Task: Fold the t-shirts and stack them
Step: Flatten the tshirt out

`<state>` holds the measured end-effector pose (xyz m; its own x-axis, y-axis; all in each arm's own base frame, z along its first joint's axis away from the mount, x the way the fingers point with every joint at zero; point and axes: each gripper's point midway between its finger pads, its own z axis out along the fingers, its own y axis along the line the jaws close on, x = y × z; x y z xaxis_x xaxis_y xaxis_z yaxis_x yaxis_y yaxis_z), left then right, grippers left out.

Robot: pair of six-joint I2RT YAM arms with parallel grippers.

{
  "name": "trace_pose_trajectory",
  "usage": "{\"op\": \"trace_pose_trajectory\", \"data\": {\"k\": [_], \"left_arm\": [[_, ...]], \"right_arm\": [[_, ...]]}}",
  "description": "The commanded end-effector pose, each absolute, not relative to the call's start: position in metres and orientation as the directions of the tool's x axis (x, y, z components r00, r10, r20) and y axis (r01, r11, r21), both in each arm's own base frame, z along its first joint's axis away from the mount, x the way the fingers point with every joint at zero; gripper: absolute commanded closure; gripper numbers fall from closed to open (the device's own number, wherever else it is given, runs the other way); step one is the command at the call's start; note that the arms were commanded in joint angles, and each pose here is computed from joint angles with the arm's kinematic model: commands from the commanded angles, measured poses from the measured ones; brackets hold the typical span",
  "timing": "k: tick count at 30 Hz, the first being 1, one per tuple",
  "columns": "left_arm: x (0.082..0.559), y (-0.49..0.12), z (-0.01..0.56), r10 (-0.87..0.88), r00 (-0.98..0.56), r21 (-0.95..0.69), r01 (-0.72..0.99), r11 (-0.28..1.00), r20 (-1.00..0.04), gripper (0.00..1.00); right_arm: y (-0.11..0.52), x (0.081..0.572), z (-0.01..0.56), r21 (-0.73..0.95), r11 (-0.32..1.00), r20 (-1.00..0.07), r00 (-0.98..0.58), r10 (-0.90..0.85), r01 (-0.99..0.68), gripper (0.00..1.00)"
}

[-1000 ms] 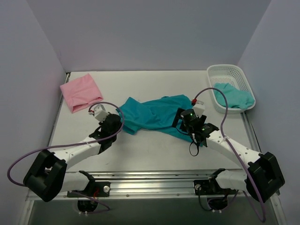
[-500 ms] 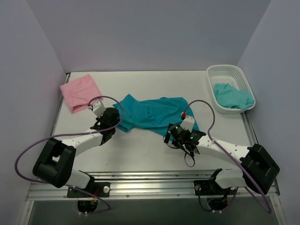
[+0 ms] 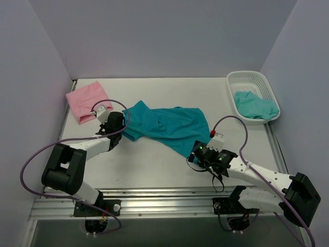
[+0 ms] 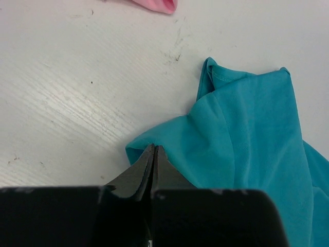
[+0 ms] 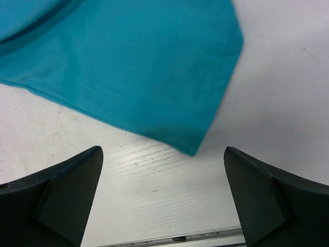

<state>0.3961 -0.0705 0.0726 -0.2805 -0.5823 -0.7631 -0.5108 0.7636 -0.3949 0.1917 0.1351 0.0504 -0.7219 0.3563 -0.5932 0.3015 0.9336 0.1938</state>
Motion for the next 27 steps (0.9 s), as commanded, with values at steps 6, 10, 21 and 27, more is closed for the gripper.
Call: {"op": "trace_pose_trajectory", "data": {"k": [6, 10, 21, 27], "left_arm": [[0.414, -0.072, 0.096, -0.590, -0.245, -0.434, -0.477, 0.764, -0.770, 0.98], [0.413, -0.071, 0.096, -0.585, -0.246, -0.427, -0.479, 0.767, -0.773, 0.98], [0.414, -0.070, 0.093, -0.578, -0.255, -0.416, -0.483, 0.771, -0.775, 0.98], [0.413, -0.070, 0.091, -0.581, -0.255, -0.417, -0.486, 0.768, -0.773, 0.98]], "right_arm": [[0.131, 0.198, 0.036, 0.115, 0.942, -0.617, -0.721, 0.317, 0.315, 0.00], [0.140, 0.198, 0.023, 0.119, 0.945, -0.590, -0.744, 0.313, 0.304, 0.00], [0.149, 0.180, -0.007, 0.215, 0.922, -0.512, -0.766, 0.388, 0.323, 0.08], [0.150, 0.179, -0.009, 0.232, 0.919, -0.511, -0.764, 0.394, 0.318, 0.38]]}}
